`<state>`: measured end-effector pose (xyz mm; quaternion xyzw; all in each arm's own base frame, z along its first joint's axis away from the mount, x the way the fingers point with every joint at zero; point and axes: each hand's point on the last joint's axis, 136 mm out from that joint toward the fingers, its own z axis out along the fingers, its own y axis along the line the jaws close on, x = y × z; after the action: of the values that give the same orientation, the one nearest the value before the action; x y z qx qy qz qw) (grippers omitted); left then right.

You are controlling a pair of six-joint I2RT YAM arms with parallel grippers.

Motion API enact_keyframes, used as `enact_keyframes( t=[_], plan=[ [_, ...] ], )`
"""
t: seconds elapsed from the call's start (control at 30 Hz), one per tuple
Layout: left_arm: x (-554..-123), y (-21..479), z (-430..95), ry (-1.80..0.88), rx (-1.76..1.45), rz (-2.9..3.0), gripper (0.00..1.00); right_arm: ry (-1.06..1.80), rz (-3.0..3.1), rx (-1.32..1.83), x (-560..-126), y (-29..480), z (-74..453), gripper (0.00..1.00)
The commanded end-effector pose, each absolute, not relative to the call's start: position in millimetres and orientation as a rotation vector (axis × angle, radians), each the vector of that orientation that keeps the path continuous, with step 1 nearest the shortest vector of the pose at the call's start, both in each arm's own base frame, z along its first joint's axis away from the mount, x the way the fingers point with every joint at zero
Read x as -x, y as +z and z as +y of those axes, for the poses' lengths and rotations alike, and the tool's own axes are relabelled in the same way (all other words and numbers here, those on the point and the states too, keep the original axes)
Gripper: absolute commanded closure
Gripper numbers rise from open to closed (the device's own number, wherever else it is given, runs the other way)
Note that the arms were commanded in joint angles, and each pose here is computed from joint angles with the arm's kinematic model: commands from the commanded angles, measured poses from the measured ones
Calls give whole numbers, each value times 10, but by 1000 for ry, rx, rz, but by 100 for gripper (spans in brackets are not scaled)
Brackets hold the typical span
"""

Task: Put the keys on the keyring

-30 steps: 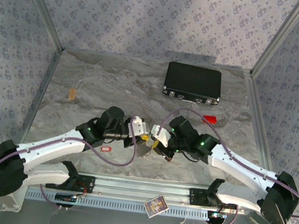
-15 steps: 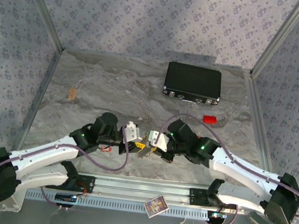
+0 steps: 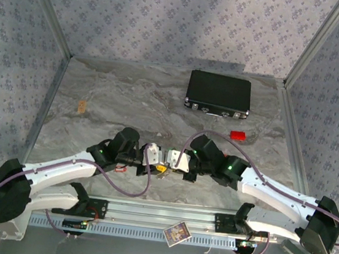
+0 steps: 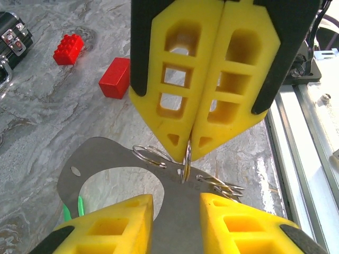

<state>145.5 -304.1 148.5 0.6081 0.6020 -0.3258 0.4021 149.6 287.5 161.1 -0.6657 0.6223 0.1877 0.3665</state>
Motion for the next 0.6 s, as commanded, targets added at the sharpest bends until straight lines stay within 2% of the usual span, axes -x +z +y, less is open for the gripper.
enact_keyframes(
  t=[0.0, 0.3, 0.57],
  plan=[
    [-1496, 1719, -3143, -840, -1531, 1432, 75, 493, 1546, 1697, -1524, 1775, 2985, 100],
    [-1482, 1808, -3153, -864, -1490, 1393, 79, 518, 1551, 1680, -1524, 1795, 3045, 100],
    [-1493, 1859, -3099, -893, -1419, 1369, 77, 566, 1559, 1633, -1527, 1801, 3024, 100]
  ],
)
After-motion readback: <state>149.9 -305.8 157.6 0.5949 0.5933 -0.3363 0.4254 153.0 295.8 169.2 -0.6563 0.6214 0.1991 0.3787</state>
